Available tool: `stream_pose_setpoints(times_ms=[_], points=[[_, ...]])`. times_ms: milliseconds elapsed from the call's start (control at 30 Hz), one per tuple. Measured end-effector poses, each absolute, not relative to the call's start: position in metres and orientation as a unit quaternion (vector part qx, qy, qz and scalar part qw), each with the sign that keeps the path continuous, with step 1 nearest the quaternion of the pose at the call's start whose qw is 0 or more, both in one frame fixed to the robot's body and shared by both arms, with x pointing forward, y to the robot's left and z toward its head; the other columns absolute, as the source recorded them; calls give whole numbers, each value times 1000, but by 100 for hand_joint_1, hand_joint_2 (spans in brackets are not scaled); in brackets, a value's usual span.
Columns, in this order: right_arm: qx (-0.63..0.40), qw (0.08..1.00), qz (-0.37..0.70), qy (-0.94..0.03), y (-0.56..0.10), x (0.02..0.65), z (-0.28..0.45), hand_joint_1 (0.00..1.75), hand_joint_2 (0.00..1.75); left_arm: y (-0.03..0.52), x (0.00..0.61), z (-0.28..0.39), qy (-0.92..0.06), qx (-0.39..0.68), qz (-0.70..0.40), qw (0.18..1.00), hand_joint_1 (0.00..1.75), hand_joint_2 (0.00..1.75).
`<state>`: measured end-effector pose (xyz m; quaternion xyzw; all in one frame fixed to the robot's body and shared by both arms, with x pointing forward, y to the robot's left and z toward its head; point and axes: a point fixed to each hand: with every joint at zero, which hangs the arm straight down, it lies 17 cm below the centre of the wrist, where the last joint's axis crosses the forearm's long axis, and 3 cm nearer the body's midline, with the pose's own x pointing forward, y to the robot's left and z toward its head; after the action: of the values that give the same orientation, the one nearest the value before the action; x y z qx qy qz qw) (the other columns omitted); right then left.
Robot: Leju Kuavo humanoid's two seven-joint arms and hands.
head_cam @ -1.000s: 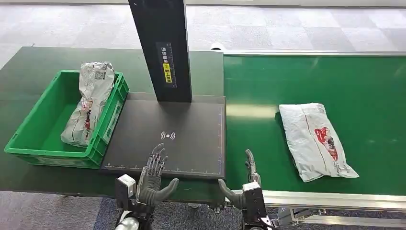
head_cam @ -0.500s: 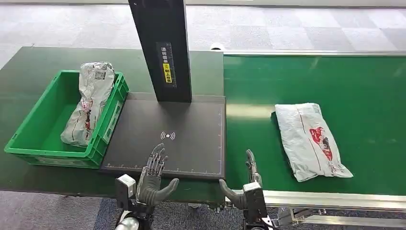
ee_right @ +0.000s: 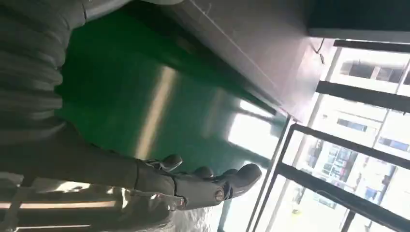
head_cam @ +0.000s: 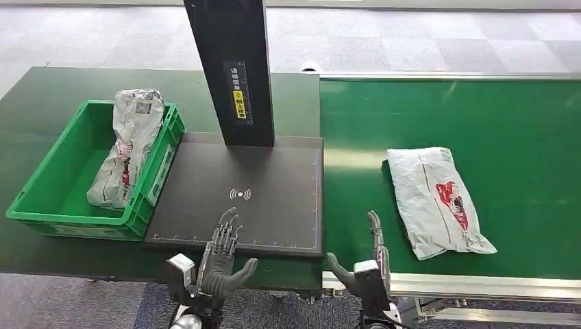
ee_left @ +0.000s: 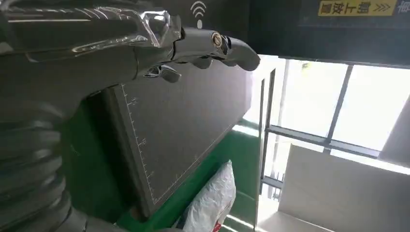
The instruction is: Moved the parcel from conveyor to table for the left to box.
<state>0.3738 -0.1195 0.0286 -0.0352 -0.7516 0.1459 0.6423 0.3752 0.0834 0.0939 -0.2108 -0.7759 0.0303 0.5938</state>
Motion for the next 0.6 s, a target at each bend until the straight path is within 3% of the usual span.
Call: stream_pose_setpoints(times_ms=[267, 433, 600], points=[[-169, 640, 150, -734, -212, 431, 48, 0, 175, 80, 374, 96, -776, -218, 32, 592, 0, 175], [-269, 691, 155, -653, -310, 477, 31, 0, 175, 70, 376, 102, -776, -231, 20, 587, 0, 175], [-291, 756, 157, -565, -378, 493, -3, 0, 175, 60, 376, 104, -773, -242, 8, 586, 0, 175]])
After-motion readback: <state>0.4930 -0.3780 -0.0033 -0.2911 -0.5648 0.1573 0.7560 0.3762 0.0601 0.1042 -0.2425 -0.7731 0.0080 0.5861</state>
